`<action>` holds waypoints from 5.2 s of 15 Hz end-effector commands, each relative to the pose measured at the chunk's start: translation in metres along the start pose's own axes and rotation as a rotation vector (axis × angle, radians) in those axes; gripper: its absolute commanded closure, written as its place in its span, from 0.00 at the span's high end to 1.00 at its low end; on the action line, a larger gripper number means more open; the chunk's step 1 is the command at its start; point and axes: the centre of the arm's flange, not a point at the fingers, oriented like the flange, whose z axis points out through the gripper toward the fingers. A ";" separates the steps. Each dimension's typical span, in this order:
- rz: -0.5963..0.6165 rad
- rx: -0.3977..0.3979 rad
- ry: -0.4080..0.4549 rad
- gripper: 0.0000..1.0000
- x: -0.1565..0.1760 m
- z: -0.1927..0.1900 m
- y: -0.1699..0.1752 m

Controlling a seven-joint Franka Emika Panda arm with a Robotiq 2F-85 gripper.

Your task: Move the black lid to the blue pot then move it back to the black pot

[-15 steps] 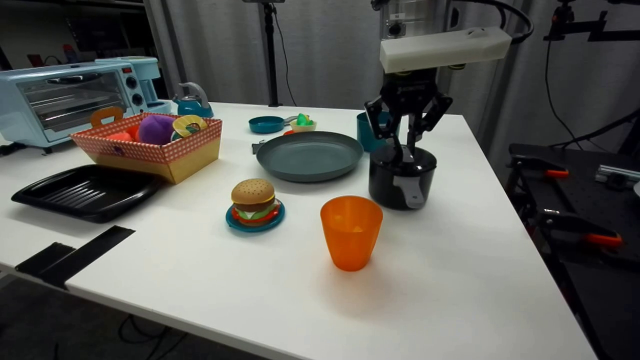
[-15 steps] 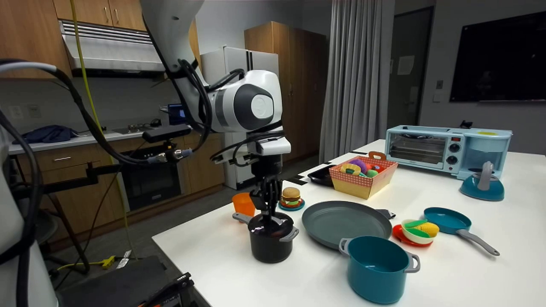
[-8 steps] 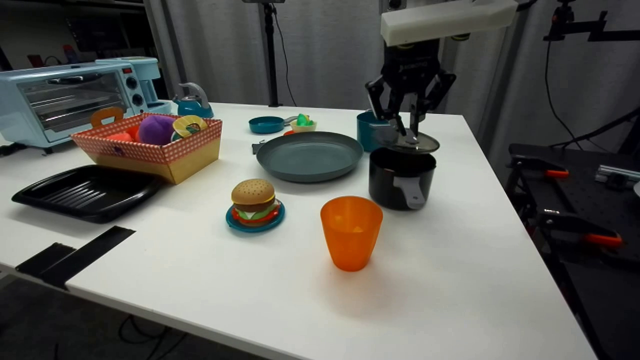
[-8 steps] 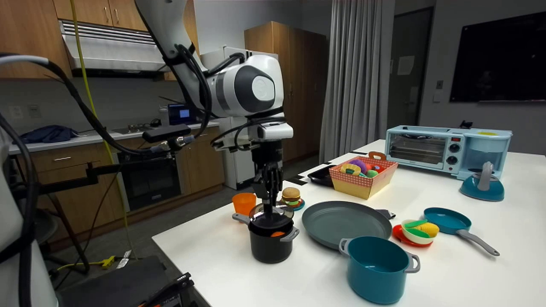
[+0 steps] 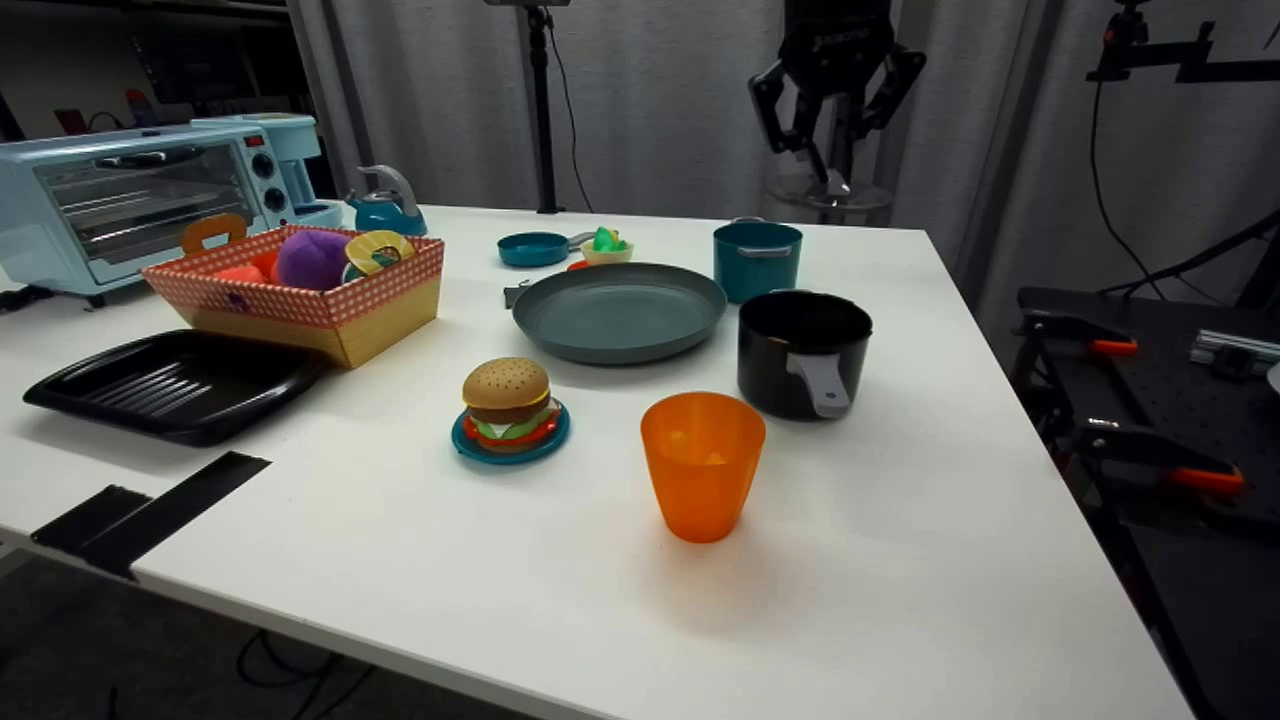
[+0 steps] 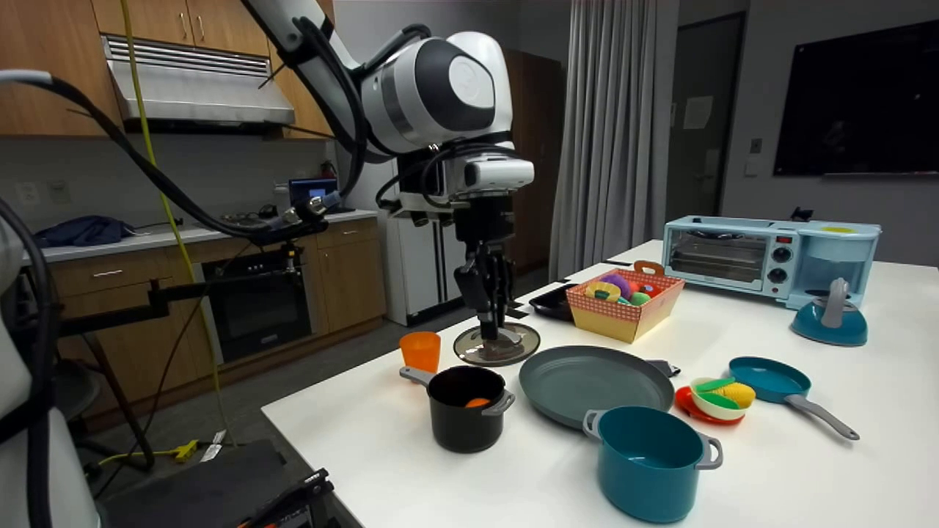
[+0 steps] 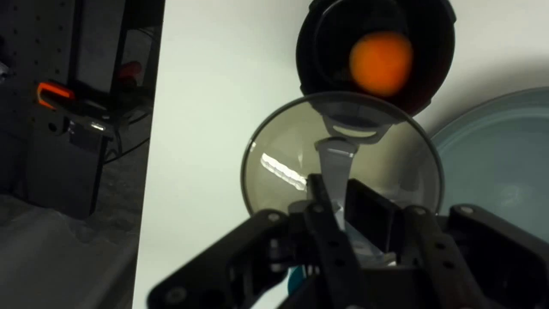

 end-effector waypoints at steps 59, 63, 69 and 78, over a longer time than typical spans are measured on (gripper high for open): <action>-0.290 0.006 0.096 0.18 0.169 0.037 -0.021; -0.290 0.006 0.096 0.18 0.170 0.037 -0.021; -0.290 0.006 0.096 0.18 0.170 0.037 -0.021; -0.302 -0.011 0.069 0.04 0.166 0.061 -0.025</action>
